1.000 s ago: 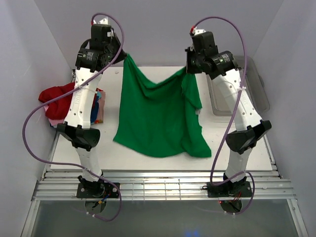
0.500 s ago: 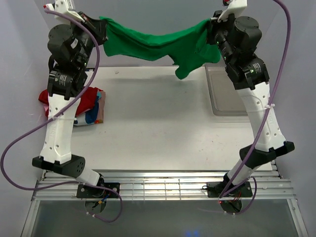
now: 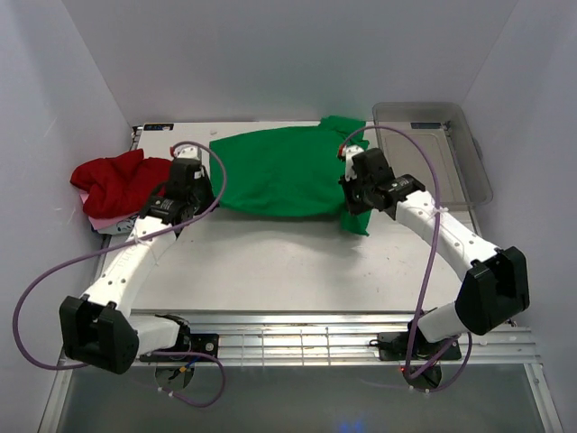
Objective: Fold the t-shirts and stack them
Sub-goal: Flatten the tshirt out
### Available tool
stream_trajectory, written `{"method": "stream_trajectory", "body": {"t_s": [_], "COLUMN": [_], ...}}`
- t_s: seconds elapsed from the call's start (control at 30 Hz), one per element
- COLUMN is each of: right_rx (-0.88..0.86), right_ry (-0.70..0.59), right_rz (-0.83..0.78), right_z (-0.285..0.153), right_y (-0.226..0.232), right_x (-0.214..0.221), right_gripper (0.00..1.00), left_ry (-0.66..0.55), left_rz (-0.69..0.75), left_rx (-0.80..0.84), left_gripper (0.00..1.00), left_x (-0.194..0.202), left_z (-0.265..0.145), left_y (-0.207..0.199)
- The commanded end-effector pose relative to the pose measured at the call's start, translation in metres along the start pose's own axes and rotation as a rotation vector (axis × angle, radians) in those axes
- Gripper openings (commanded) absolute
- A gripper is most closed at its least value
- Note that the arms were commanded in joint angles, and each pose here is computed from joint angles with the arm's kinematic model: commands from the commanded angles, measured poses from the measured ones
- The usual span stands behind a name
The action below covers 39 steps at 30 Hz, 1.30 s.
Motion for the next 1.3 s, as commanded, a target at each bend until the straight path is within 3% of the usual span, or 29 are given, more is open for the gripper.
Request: {"method": "stream_trajectory", "body": {"t_s": [0.0, 0.23, 0.3, 0.37, 0.4, 0.5, 0.57, 0.6, 0.7, 0.73, 0.8, 0.87, 1.0, 1.27], "right_rx": [-0.076, -0.037, -0.055, -0.054, -0.046, -0.042, -0.053, -0.052, -0.005, 0.016, 0.118, 0.199, 0.271, 0.324], "right_ry": [0.004, 0.348, 0.468, 0.59, 0.643, 0.645, 0.603, 0.582, 0.49, 0.476, 0.44, 0.415, 0.326, 0.256], "right_rz": [0.069, 0.175, 0.173, 0.181, 0.16, 0.143, 0.166, 0.171, 0.16, 0.156, 0.159, 0.163, 0.213, 0.234], "right_z": [-0.038, -0.056, -0.059, -0.067, -0.069, -0.081, -0.09, -0.092, -0.094, -0.092, -0.082, -0.07, -0.04, 0.028], "right_y": [0.021, 0.027, 0.034, 0.037, 0.039, 0.048, 0.052, 0.052, 0.045, 0.042, 0.028, 0.018, 0.011, -0.005], "right_x": [0.013, 0.093, 0.121, 0.148, 0.165, 0.176, 0.168, 0.163, 0.144, 0.141, 0.137, 0.134, 0.118, 0.071], "right_gripper": [0.08, 0.08, 0.08, 0.18, 0.32, 0.43, 0.5, 0.58, 0.63, 0.63, 0.62, 0.58, 0.11, 0.08], "left_ry": [-0.003, 0.227, 0.348, 0.435, 0.461, 0.464, 0.422, 0.412, 0.384, 0.386, 0.394, 0.39, 0.419, 0.464], "left_rz": [-0.047, -0.043, -0.04, -0.033, -0.037, -0.056, -0.077, -0.085, -0.107, -0.115, -0.112, -0.117, -0.123, -0.075], "left_rx": [-0.012, -0.031, -0.059, -0.08, -0.089, -0.082, -0.049, -0.04, -0.015, -0.017, -0.02, -0.026, -0.031, -0.05], "left_gripper": [0.0, 0.0, 0.0, 0.07, 0.14, 0.26, 0.27, 0.27, 0.23, 0.16, 0.03, 0.0, 0.0, 0.0], "left_x": [0.014, 0.062, 0.082, 0.094, 0.098, 0.092, 0.077, 0.073, 0.065, 0.066, 0.074, 0.075, 0.091, 0.098], "left_z": [-0.036, -0.042, -0.044, -0.05, -0.051, -0.066, -0.082, -0.087, -0.1, -0.1, -0.09, -0.075, -0.034, 0.036], "left_y": [0.009, 0.012, 0.014, 0.017, 0.018, 0.017, 0.013, 0.011, 0.008, 0.008, 0.008, 0.006, 0.001, -0.005]}}
Point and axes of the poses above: each gripper's point midway between its finger pads, its own z axis out along the fingers, its own y axis along the line the jaws close on, x = y × z, the point moved 1 cm from there along -z, back along the fingers, and after that the axes turned 15 degrees about z, right-handed, at the moved point
